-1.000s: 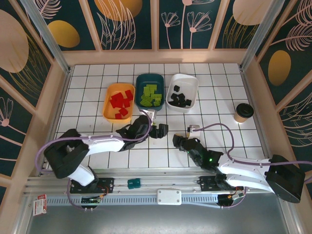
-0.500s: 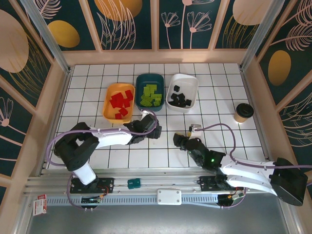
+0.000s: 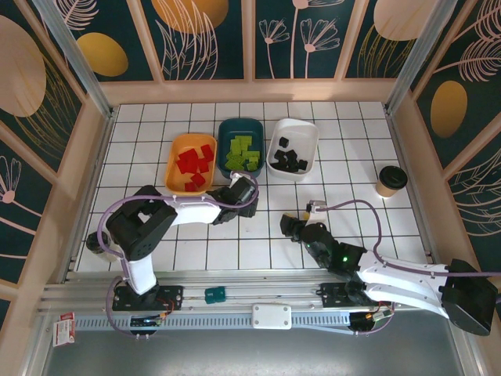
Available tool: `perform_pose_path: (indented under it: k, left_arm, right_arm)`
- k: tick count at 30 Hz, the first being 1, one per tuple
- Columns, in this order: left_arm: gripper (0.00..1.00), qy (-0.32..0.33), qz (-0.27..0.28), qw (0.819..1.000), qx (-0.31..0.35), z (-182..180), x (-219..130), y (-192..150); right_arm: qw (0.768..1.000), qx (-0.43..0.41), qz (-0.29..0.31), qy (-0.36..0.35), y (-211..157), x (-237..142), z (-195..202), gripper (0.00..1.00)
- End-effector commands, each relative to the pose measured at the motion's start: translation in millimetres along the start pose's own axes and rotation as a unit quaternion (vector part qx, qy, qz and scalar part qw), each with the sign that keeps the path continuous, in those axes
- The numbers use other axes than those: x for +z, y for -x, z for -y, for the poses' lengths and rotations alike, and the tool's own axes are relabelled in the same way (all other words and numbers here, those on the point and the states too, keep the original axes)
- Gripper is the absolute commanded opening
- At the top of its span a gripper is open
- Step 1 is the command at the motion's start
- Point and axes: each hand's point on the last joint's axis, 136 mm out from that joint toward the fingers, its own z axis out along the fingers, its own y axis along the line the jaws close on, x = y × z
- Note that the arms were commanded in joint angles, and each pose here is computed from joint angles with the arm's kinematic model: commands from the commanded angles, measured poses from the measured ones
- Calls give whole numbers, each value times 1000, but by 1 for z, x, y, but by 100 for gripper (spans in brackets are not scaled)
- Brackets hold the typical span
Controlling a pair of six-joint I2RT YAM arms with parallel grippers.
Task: Sort the legos into containers by color
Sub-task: Pick up the lego from the center of the table.
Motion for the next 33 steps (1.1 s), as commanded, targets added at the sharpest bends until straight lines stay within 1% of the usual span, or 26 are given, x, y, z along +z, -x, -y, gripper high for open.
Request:
perform_pose_path:
  k: [1, 6, 12, 15, 18, 22, 27, 33]
  left_arm:
    - [84, -8, -1, 1000, 5, 4, 7, 3]
    - [78, -16, -15, 1000, 4, 7, 13, -6]
    - [79, -2, -20, 1000, 9, 0, 11, -11]
    - [75, 6, -20, 1000, 9, -3, 10, -12]
    - [72, 1, -24, 1000, 11, -1, 13, -16]
    - [66, -7, -23, 1000, 5, 3, 13, -16]
    - [65, -31, 14, 999, -25, 9, -5, 8]
    - [64, -84, 72, 991, -75, 19, -41, 60]
  right_arm:
    - [1000, 4, 16, -20, 6, -1, 8, 70]
    - [1000, 2, 19, -21, 8, -1, 8, 70]
    - [1000, 3, 22, -21, 11, 0, 7, 70]
    - [1000, 4, 23, -20, 11, 1, 7, 70]
    - [1000, 4, 22, -21, 11, 2, 7, 70]
    - [1000, 5, 21, -22, 10, 2, 8, 70]
    - [1000, 7, 20, -23, 9, 2, 9, 70]
    - [999, 10, 21, -22, 9, 2, 9, 70]
